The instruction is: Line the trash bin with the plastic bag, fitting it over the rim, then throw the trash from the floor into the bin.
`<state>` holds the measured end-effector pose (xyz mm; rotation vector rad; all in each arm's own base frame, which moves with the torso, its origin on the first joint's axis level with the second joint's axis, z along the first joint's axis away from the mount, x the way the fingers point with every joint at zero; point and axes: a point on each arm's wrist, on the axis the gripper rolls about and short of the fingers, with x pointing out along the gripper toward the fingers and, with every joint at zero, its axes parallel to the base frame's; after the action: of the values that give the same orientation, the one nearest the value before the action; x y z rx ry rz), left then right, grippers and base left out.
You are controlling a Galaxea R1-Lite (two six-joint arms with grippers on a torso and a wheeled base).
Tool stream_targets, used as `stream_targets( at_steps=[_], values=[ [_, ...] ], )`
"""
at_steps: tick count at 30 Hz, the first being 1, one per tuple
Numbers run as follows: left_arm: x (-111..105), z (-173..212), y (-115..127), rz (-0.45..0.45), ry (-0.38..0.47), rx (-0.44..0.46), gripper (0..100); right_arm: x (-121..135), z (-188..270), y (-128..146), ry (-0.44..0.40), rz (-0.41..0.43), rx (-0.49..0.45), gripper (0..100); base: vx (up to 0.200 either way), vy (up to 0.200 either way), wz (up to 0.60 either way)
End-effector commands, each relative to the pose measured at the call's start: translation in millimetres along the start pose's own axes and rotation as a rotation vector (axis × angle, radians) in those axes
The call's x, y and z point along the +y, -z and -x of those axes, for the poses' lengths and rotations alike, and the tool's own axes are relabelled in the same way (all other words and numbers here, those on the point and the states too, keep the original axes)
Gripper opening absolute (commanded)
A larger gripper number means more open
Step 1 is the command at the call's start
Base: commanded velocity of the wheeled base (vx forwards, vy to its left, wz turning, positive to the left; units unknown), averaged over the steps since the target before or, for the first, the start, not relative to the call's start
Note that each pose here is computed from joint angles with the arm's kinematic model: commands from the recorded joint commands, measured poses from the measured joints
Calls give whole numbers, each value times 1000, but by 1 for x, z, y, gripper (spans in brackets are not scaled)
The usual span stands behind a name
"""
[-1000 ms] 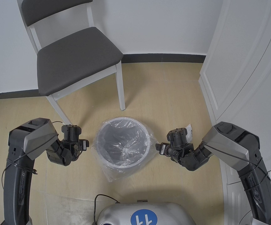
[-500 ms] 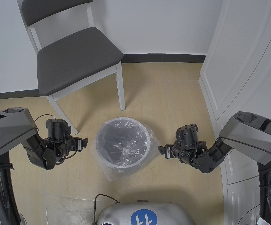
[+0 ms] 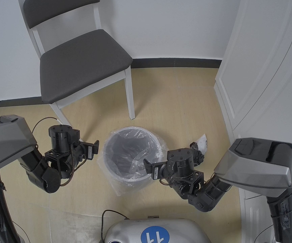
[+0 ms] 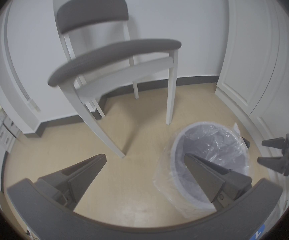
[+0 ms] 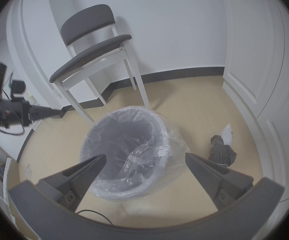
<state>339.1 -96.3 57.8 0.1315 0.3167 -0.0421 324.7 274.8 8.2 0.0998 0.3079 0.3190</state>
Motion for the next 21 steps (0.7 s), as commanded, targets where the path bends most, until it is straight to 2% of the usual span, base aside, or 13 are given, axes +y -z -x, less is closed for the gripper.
stream_targets(
  at_steps=[1, 6, 7, 8, 9, 10, 17, 21],
  values=[
    [-1, 54, -24, -61, -50, -122, 100, 16, -11, 35, 24, 67, -19, 100, 0, 0, 0],
    [-2, 84, -6, -34, -10, -68, 100, 16, -14, 35, 26, 69, -22, 100, 0, 0, 0],
    [-3, 88, -1, 5, 2, -49, 100, 15, -17, 36, 29, 68, -22, 100, 0, 0, 0],
    [-3, 88, -1, 5, 2, -49, 100, 15, -17, 36, 29, 68, -22, 100, 0, 0, 0],
    [-7, 82, 0, 66, 5, -45, 100, 16, -20, 38, 33, 68, -24, 100, 0, 0, 0],
    [-9, 74, 1, 87, 1, -43, 100, 16, -22, 39, 38, 68, -24, 100, 0, 0, 0],
    [-16, 56, -17, 114, -1, -108, 100, 16, -30, 42, 51, 70, -20, 100, 0, 0, 0],
    [-15, 53, -23, 89, -7, -128, 100, 14, -33, 45, 58, 74, -15, 100, 0, 0, 0]
  ],
)
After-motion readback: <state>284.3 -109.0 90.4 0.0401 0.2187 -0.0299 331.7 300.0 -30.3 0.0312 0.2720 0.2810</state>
